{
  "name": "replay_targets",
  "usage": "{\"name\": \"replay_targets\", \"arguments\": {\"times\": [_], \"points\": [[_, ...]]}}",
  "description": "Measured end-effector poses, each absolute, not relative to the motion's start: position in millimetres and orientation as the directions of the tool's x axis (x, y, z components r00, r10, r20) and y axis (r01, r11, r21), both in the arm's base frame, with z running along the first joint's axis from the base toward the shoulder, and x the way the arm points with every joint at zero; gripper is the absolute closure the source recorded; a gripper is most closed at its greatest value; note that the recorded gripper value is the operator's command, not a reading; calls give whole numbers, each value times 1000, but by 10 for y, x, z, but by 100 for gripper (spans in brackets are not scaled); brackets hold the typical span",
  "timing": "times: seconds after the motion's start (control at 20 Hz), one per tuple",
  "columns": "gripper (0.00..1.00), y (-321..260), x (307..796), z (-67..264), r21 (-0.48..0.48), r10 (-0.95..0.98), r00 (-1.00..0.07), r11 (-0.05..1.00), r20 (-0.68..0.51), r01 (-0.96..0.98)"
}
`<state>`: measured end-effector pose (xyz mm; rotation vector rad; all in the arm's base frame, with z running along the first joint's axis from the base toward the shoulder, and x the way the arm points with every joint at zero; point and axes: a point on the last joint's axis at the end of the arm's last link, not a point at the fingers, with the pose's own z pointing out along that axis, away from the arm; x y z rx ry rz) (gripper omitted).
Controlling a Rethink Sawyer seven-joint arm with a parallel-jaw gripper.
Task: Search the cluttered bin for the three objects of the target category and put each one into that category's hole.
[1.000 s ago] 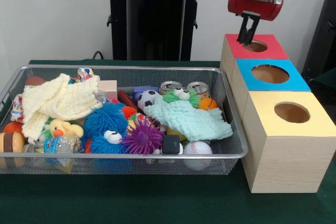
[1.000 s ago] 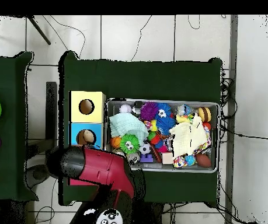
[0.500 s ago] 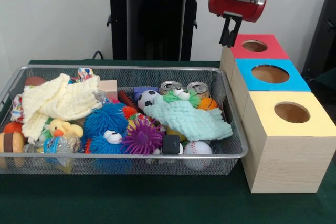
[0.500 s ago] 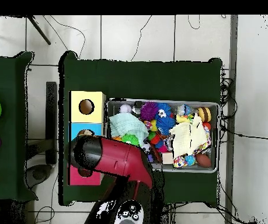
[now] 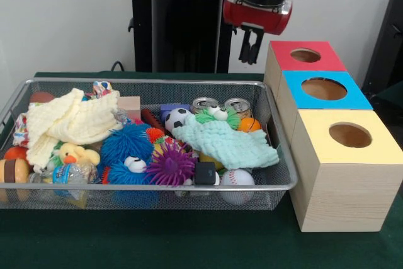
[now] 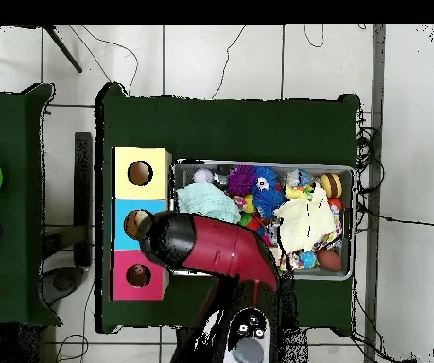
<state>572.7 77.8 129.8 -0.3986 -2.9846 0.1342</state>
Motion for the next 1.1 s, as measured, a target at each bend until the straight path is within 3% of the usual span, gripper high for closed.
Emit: {"name": "replay_targets", "arguments": {"times": [1.1], "points": [[100,-167,6362,921,-62,118,-990,992,82,114]]}}
